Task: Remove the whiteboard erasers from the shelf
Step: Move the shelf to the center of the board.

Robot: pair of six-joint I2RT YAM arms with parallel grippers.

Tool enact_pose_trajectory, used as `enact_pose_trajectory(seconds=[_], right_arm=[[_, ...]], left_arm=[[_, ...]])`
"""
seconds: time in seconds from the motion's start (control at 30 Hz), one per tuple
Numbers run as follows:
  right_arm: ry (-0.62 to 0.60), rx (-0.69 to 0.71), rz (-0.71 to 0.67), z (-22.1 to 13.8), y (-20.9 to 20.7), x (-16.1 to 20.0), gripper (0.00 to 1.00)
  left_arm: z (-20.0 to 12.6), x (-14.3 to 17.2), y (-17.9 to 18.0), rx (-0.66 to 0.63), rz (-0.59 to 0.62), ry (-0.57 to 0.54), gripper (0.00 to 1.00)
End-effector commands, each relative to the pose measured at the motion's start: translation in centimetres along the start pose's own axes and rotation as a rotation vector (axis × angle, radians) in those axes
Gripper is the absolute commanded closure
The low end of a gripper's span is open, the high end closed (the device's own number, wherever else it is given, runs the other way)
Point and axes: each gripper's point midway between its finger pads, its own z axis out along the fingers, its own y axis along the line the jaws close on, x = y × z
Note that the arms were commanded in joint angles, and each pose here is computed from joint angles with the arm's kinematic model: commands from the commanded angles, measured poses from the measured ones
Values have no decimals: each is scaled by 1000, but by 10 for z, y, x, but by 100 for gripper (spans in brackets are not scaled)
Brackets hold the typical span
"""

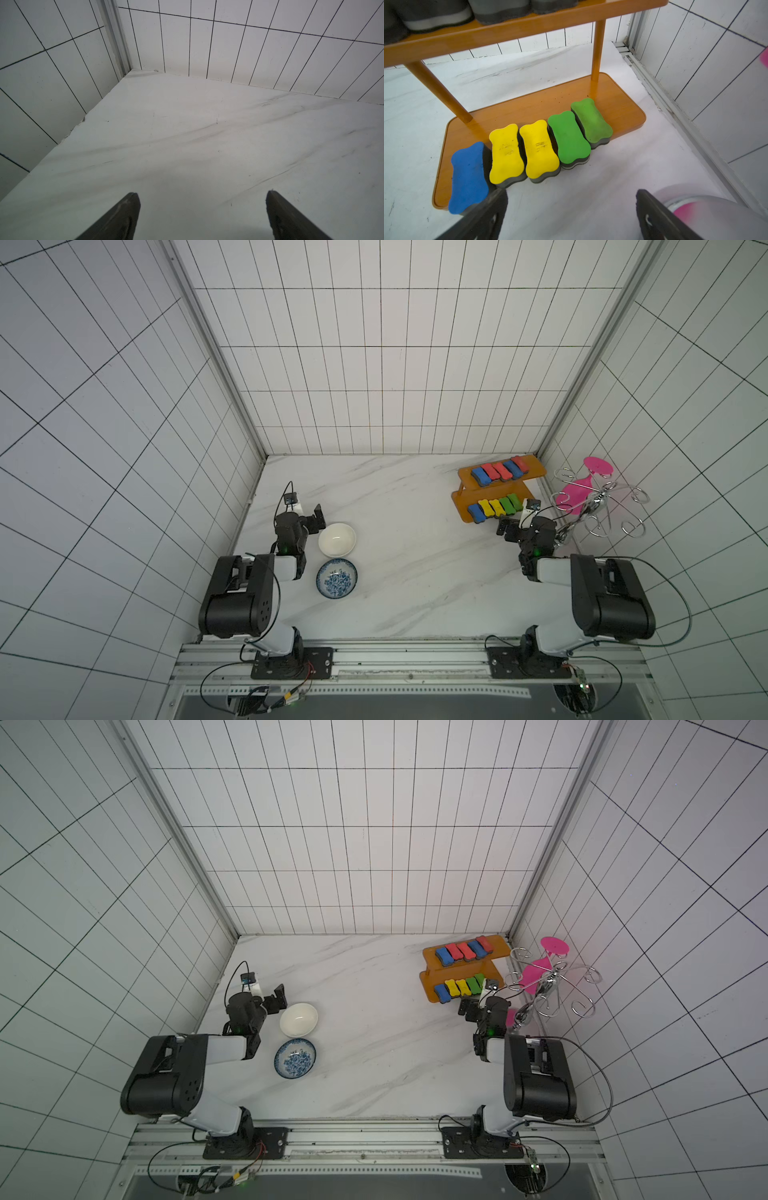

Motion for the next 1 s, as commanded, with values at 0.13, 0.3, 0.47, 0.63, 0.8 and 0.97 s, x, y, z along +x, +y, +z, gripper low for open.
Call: enact_pose_trajectory(seconds=[0.13,0.3,0.47,0.63,0.8,0.97], right_arm=[[-15,3,-6,2,-2,-7,1],[-16,3,-5,2,-2,-7,1],[-15,2,-6,2,-2,-7,1],[-40,-13,-49,-5,7,-10,0],[-118,36,-101,-37,17,-27,0],[-155,31,-99,-68,35,-39,2]], left_arm=[[0,-2,0,-5,-1,-11,2],[-1,-3,0,-7,-2,-11,2],[-1,-3,0,-7,-1,-11,2],[-7,-14,9,-66,-22,-34,2],[-27,-38,7,-136,-25,-29,3],[-39,-61,-42,-20,-55,-37,3]])
